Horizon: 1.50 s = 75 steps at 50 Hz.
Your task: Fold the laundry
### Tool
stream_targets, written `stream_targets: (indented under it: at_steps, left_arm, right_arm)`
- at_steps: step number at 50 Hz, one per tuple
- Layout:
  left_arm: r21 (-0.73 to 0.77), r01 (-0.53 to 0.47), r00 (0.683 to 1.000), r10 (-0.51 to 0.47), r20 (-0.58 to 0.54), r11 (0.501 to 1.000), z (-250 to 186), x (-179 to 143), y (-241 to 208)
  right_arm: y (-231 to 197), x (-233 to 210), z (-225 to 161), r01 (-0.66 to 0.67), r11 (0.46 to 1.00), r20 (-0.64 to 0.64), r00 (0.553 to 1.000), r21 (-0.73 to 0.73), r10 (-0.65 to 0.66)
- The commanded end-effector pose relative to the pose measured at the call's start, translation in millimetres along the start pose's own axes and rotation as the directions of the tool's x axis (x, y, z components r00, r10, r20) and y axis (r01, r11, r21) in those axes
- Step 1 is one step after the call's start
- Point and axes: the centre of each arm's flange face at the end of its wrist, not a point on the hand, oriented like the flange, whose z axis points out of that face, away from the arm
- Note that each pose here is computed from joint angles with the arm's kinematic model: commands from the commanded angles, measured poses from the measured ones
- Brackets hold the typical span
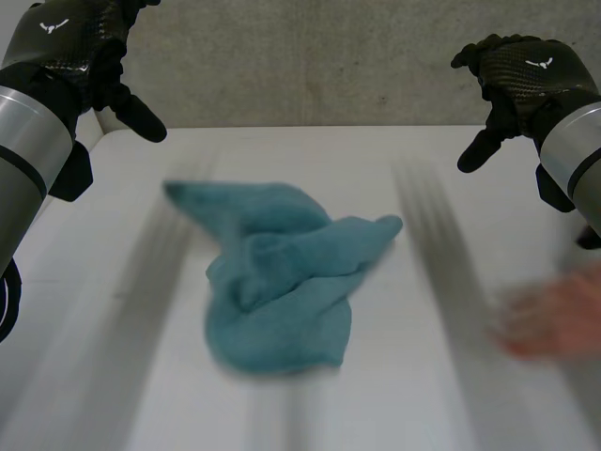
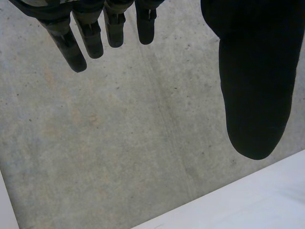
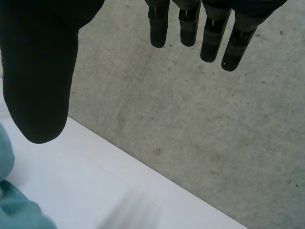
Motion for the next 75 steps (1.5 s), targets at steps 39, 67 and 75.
stream_targets:
  at_steps: [39, 67, 75]
  left_arm:
    - [-0.403, -0.058, 0.953, -0.069, -0.294, 0.914, 36.5, 58.4, 172.4]
    - [0.462, -0.050, 0.988, 0.111, -0.106, 0.885, 89.0, 60.0, -4.6]
    - [0.369, -0.072, 0.989, 0.115, -0.096, 0.927, 56.2, 48.7, 13.6]
  right_arm:
    - [136.5, -48.9, 63.8, -0.062, 0.936, 0.294, 0.940, -0.347, 0.172]
    - [-73.1, -46.8, 105.8, -0.137, 0.806, 0.249, 0.969, 0.576, -0.013]
    - [-55.8, -88.0, 76.8, -0.164, 0.875, 0.408, 0.912, 0.456, -0.041]
